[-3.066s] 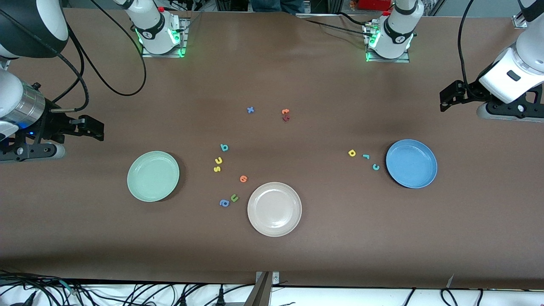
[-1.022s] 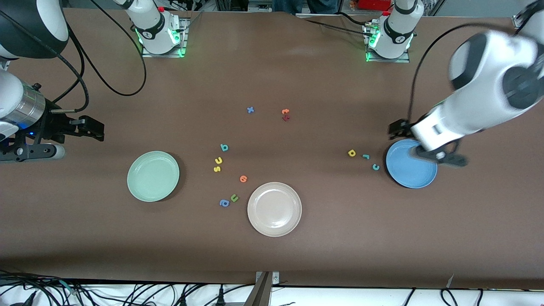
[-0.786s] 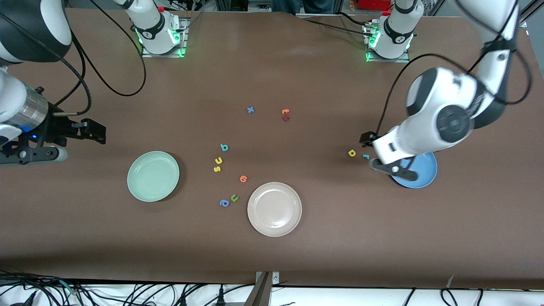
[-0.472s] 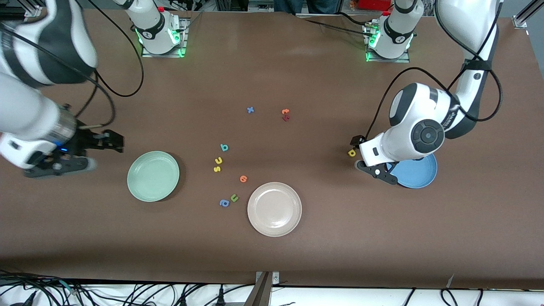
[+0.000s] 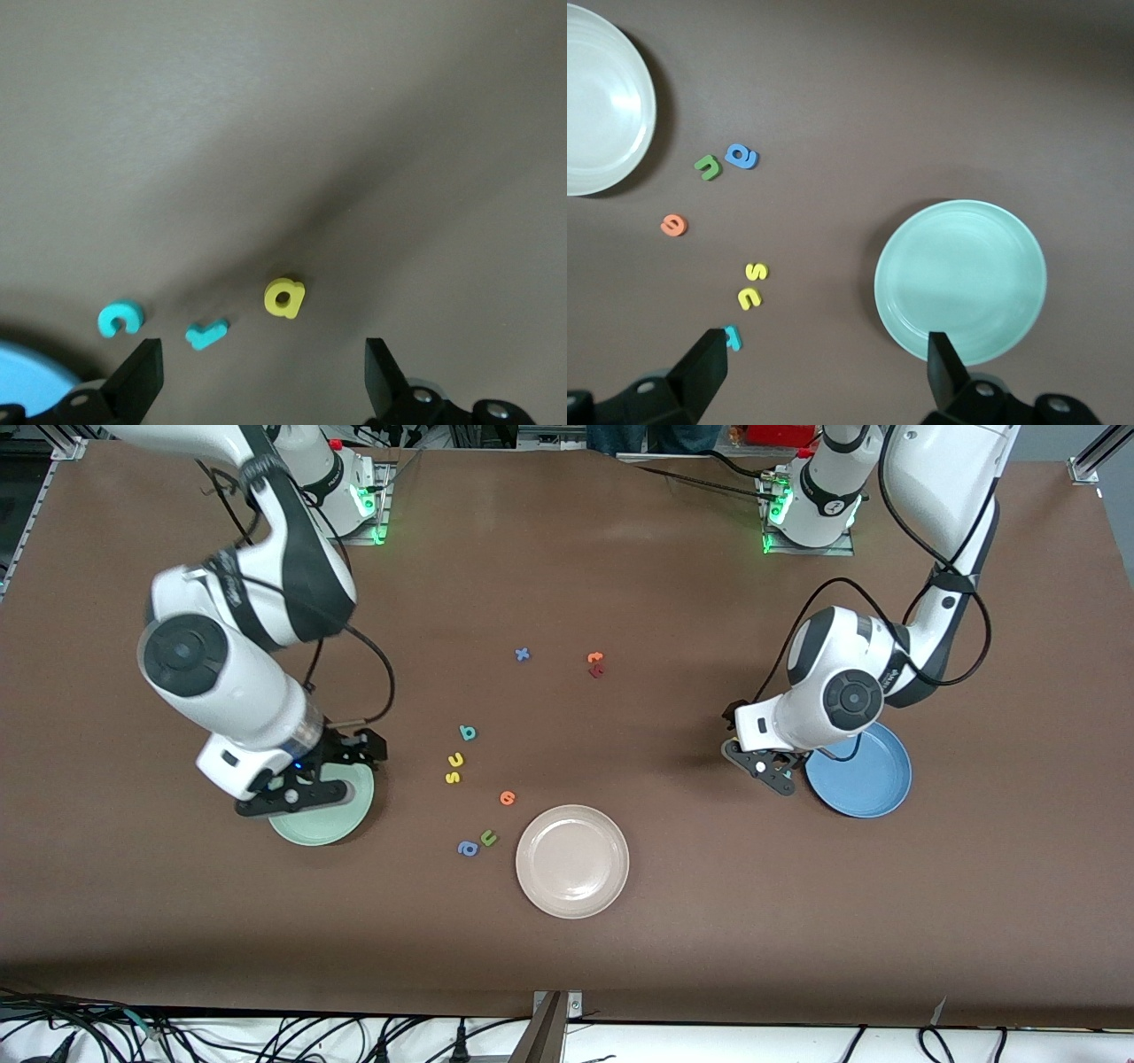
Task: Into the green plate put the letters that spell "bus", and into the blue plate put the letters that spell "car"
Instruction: 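Reach the left gripper to the yellow a while the right gripper reaches the s, then set the a in the blue plate while the right gripper grabs the s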
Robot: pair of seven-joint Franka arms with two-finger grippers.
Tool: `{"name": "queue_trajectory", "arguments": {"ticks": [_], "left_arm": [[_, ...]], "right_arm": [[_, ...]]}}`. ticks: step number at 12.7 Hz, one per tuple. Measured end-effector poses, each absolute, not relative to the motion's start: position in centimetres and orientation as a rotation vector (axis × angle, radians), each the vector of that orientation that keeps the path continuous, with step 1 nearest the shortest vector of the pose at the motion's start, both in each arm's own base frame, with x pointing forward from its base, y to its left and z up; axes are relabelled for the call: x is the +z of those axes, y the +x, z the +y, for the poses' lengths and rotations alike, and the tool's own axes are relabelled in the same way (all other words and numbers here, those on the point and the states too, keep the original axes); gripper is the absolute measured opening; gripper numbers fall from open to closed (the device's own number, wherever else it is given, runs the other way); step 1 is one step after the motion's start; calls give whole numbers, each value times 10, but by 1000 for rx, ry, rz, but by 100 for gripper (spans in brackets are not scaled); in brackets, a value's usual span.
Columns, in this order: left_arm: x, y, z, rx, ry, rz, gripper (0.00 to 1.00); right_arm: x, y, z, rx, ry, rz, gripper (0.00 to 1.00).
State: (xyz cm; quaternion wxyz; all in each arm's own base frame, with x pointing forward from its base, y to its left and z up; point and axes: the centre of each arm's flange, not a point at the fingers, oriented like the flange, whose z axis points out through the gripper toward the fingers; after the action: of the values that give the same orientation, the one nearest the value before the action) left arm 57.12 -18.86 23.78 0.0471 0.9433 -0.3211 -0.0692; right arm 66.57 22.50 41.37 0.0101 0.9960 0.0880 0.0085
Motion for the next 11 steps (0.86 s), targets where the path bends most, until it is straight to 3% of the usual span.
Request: {"name": "queue_trajectory", "arguments": {"ticks": [4,9,10,11], "left_arm": [[192,533,-194,-137,2834,-1130,98],[164,519,-208,-120,2802,-1306,96],[165,520,-209,-115,2801,-1343,85],[166,521,-209,-112,2801,-1354,80]], "right_arm": [[343,668,241,1,3133,180,100],[275,636,276,-75,3121,276,100],[268,631,284,-84,3122,306,100],[261,628,291,-75,3126,331,100]]}}
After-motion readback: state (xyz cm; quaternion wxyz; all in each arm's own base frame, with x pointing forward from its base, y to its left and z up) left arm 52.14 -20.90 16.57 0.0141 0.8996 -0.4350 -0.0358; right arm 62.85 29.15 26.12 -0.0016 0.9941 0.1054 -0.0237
